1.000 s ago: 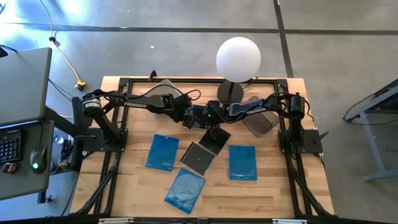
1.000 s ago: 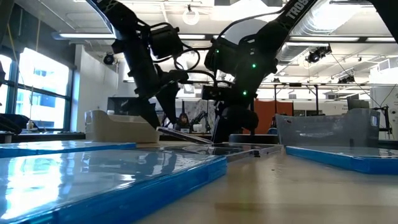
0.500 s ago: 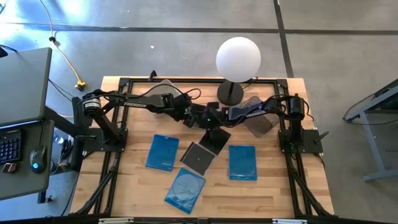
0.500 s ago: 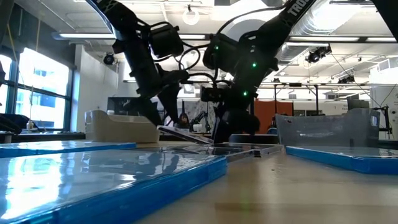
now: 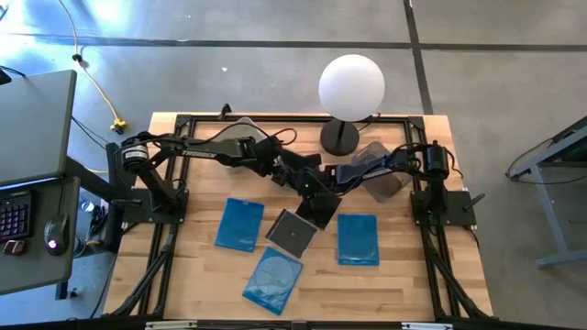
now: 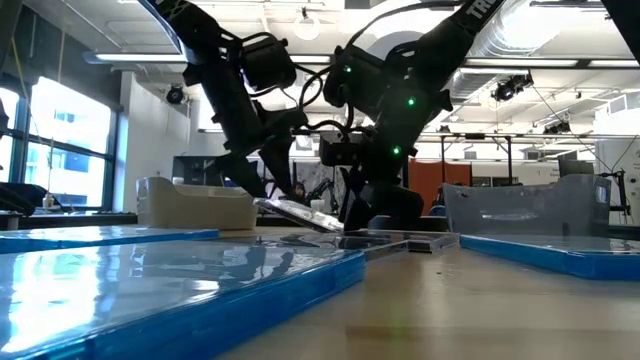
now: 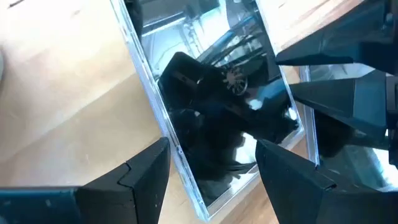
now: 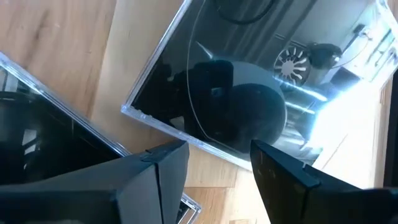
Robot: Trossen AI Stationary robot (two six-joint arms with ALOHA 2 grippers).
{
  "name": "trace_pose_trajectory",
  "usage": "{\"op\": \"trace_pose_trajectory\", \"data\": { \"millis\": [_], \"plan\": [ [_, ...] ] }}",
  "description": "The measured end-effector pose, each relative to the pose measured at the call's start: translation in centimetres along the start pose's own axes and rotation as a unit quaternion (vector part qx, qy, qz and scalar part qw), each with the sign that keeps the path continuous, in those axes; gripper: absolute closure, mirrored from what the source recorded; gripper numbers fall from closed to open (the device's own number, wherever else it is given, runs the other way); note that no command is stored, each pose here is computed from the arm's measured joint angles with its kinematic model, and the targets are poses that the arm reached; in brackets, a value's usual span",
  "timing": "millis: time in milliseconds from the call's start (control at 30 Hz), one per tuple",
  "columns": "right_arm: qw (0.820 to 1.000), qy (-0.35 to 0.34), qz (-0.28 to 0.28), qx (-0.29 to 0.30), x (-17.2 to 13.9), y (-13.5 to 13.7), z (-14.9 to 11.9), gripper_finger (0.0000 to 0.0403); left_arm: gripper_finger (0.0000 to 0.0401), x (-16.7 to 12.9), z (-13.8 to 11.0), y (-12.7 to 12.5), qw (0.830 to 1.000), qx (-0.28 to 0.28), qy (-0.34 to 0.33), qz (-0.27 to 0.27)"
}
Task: Pick & place jewel cases by type
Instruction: Put the top black CD case into the white bin
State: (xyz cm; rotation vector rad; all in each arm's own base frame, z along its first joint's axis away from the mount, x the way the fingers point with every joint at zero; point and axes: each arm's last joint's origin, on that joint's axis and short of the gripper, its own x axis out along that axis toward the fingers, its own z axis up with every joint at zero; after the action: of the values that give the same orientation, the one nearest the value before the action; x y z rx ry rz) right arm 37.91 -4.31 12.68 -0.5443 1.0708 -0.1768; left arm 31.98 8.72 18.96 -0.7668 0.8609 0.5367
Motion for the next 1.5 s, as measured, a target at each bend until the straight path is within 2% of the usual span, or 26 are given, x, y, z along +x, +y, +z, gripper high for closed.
{"op": "trace_pose_trajectory", "data": {
  "millis": [467,667,1000,1167,1500],
  "plan": [
    [1.0,-0.01,0.0,0.006,-0.6,1.2,0.7,0.0234,0.0172,0.0,0.6,-0.5,0.999,-0.002,-0.03,-0.03],
    [0.995,-0.006,-0.006,0.095,-0.5,1.1,0.7,0.0233,0.0172,0.0,0.6,-0.6,0.999,-0.003,-0.024,-0.036],
    [0.98,0.036,-0.016,0.195,-0.7,1.2,0.0,0.0234,0.0172,0.0,0.5,-0.6,0.999,-0.002,-0.012,-0.045],
    [0.97,0.053,-0.037,0.235,-0.8,1.2,-0.4,0.0234,0.0172,0.0,0.4,-0.6,0.999,-0.002,-0.008,-0.048],
    [0.955,0.073,-0.035,0.286,-0.8,1.2,-0.8,0.0234,0.0171,-0.4,0.8,-1.1,0.998,-0.001,0.0,-0.07]
  ]
}}
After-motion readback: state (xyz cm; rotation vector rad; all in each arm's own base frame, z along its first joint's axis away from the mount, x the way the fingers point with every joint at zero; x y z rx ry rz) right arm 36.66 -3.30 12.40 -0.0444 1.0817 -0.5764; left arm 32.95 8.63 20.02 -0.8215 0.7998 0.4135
